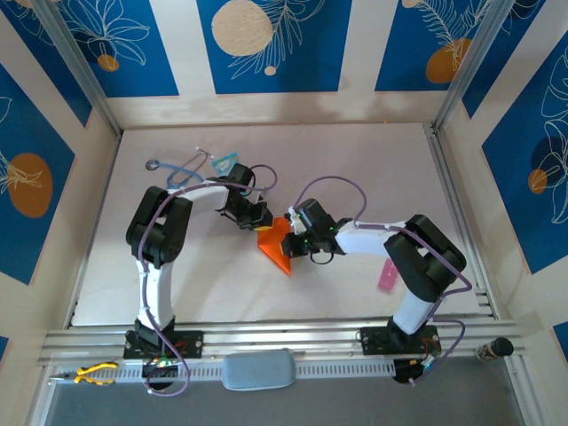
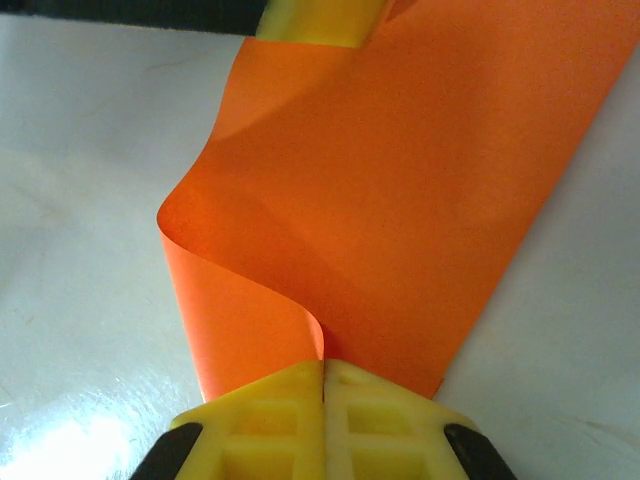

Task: Fold a paper plane with a square sheet of paper (pick it up from the middle)
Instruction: Third fold the triangle at the center of the table.

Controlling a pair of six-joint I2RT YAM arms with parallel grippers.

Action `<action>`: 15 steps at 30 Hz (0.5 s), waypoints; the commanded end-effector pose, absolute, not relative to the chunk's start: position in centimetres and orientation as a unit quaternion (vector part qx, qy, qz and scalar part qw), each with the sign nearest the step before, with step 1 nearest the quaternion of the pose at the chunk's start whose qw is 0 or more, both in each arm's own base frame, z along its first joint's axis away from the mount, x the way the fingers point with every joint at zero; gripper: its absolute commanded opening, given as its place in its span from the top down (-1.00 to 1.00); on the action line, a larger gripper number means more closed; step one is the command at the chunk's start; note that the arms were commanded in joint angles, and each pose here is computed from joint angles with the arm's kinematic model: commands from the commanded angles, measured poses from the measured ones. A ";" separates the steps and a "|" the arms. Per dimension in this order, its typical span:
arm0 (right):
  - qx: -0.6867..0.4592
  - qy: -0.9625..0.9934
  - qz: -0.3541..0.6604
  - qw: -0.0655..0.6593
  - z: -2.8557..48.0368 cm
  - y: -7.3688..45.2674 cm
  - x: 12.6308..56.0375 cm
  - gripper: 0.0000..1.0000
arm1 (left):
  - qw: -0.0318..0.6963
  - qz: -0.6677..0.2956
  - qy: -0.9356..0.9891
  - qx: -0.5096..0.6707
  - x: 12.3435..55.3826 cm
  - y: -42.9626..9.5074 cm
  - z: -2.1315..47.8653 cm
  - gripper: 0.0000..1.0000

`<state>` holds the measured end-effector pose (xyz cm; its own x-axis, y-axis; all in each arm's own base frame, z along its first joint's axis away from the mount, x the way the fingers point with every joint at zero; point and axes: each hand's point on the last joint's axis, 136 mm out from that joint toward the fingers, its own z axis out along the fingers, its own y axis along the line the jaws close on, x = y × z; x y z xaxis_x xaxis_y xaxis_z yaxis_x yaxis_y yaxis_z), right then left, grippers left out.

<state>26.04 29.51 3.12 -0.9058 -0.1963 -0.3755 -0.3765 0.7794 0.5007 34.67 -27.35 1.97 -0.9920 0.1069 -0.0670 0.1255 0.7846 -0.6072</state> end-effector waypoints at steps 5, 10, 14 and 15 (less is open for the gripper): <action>-0.156 0.937 0.278 0.145 3.0 29.2 26.1 0.99 | 0.003 -0.288 0.956 0.053 33.9 -26.3 0.4 0.68; -0.152 0.940 0.275 0.137 2.6 29.1 25.9 0.99 | 0.002 -0.290 0.956 0.053 33.8 -26.3 0.4 0.67; -0.150 0.940 0.272 0.138 2.6 29.0 25.9 0.98 | 0.002 -0.290 0.956 0.054 33.8 -26.3 0.4 0.68; -0.150 0.940 0.273 0.139 2.6 29.1 26.0 0.99 | 0.003 -0.290 0.956 0.053 33.9 -26.3 0.4 0.67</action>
